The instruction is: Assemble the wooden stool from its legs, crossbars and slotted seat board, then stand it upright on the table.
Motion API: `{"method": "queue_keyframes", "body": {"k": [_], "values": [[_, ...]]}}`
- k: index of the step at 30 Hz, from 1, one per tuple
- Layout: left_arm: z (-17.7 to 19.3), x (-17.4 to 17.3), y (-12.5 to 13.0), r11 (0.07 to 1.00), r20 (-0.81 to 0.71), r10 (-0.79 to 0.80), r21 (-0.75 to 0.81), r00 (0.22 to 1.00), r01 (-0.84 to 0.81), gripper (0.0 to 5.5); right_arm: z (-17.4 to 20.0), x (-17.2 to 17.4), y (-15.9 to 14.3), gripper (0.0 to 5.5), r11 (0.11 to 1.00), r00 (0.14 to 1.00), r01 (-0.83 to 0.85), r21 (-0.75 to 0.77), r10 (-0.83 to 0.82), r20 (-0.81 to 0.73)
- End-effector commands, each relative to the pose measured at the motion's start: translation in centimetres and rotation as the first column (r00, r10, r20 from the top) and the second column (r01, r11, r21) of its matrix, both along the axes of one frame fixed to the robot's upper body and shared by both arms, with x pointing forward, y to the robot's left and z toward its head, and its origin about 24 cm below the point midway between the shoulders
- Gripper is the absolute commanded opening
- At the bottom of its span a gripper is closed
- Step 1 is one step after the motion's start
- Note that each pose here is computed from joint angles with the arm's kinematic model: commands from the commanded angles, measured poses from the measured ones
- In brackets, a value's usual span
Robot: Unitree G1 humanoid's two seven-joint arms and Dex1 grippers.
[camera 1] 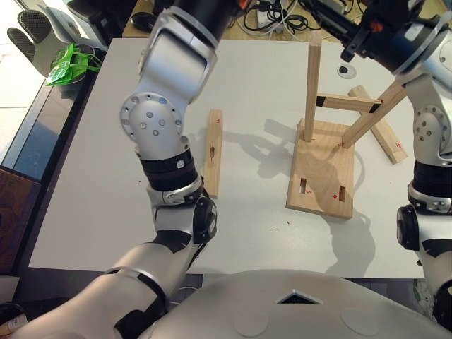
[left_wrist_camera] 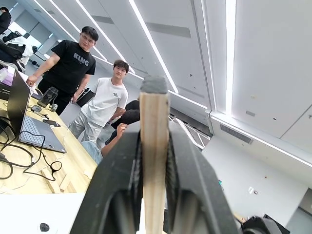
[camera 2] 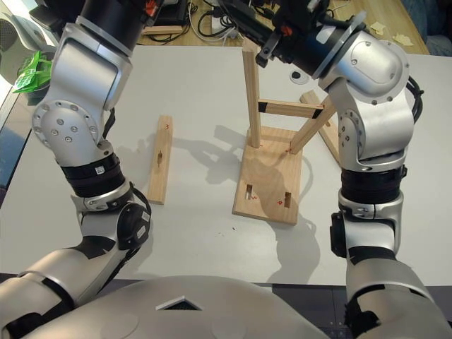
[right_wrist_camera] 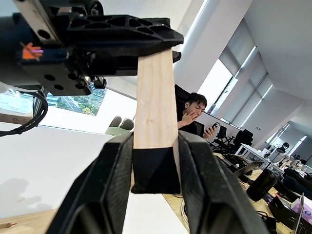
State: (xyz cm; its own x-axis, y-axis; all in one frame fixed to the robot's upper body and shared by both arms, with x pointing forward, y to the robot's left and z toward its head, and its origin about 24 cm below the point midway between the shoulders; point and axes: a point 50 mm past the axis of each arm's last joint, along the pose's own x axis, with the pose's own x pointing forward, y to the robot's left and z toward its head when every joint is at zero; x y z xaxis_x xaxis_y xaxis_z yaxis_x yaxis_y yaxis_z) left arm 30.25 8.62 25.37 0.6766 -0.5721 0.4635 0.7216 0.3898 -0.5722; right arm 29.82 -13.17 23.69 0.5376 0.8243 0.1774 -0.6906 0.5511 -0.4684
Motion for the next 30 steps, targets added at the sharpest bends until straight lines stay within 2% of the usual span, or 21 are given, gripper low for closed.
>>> {"method": "queue_keyframes", "body": {"k": [1, 10, 14, 18, 20, 23, 24, 25, 26, 28, 30], "values": [[-1.4, -0.5, -0.4, 0.990, -0.028, -0.079, 0.115, 0.996, 0.082, 0.40, 0.8, 0.0, -0.4, 1.30, 1.000, 0.999, 0.004, -0.015, -0.004, 0.032], [-1.5, -0.2, 0.3, 0.989, -0.037, -0.061, 0.130, 0.997, 0.066, 0.40, 0.9, 0.2, -0.6, 1.30, 1.000, 0.999, 0.022, -0.019, -0.021, 0.042], [-1.0, 0.4, 0.8, 0.998, -0.048, 0.013, 0.066, 0.999, -0.010, 0.40, 0.5, 0.3, -0.6, 2.07, 0.999, 0.999, 0.029, -0.044, -0.028, 0.021], [-0.2, 1.4, 2.8, 0.986, -0.072, 0.165, -0.008, 0.984, -0.166, 0.40, -0.3, 0.1, -1.6, 2.74, 0.995, 0.999, 0.028, -0.091, -0.031, -0.029], [0.3, 1.6, 4.0, 0.973, -0.075, 0.226, -0.036, 0.971, -0.229, 0.40, -0.5, 0.1, -2.8, 2.93, 0.994, 0.997, 0.049, -0.100, -0.055, -0.060], [0.4, 1.6, 5.6, 0.953, -0.090, 0.300, -0.016, 0.950, -0.302, 0.40, -0.9, 0.0, -5.6, 3.56, 0.990, 0.985, 0.117, -0.078, -0.125, -0.117], [0.3, 1.5, 6.2, 0.945, -0.097, 0.326, 0.001, 0.940, -0.328, 0.40, -0.9, 0.1, -6.5, 3.74, 0.986, 0.978, 0.162, -0.041, -0.166, -0.126], [-0.1, 1.0, 6.9, 0.933, -0.105, 0.359, 0.034, 0.927, -0.358, 0.40, -0.3, 0.5, -7.7, 3.94, 0.966, 0.963, 0.252, 0.058, -0.244, -0.117], [-0.9, 0.4, 7.5, 0.920, -0.108, 0.389, 0.092, 0.915, -0.380, 0.40, 0.5, 1.0, -9.4, 4.12, 0.906, 0.929, 0.368, 0.207, -0.353, -0.110], [-2.7, -0.8, 8.1, 0.895, -0.126, 0.425, 0.204, 0.897, -0.395, 0.40, 1.4, 1.5, -12.4, 4.36, 0.727, 0.839, 0.530, 0.437, -0.523, -0.150], [-5.2, -2.3, 8.0, 0.869, -0.169, 0.447, 0.316, 0.879, -0.381, 0.40, 0.9, 1.2, -16.2, 4.37, 0.422, 0.662, 0.682, 0.598, -0.704, -0.258]]}}
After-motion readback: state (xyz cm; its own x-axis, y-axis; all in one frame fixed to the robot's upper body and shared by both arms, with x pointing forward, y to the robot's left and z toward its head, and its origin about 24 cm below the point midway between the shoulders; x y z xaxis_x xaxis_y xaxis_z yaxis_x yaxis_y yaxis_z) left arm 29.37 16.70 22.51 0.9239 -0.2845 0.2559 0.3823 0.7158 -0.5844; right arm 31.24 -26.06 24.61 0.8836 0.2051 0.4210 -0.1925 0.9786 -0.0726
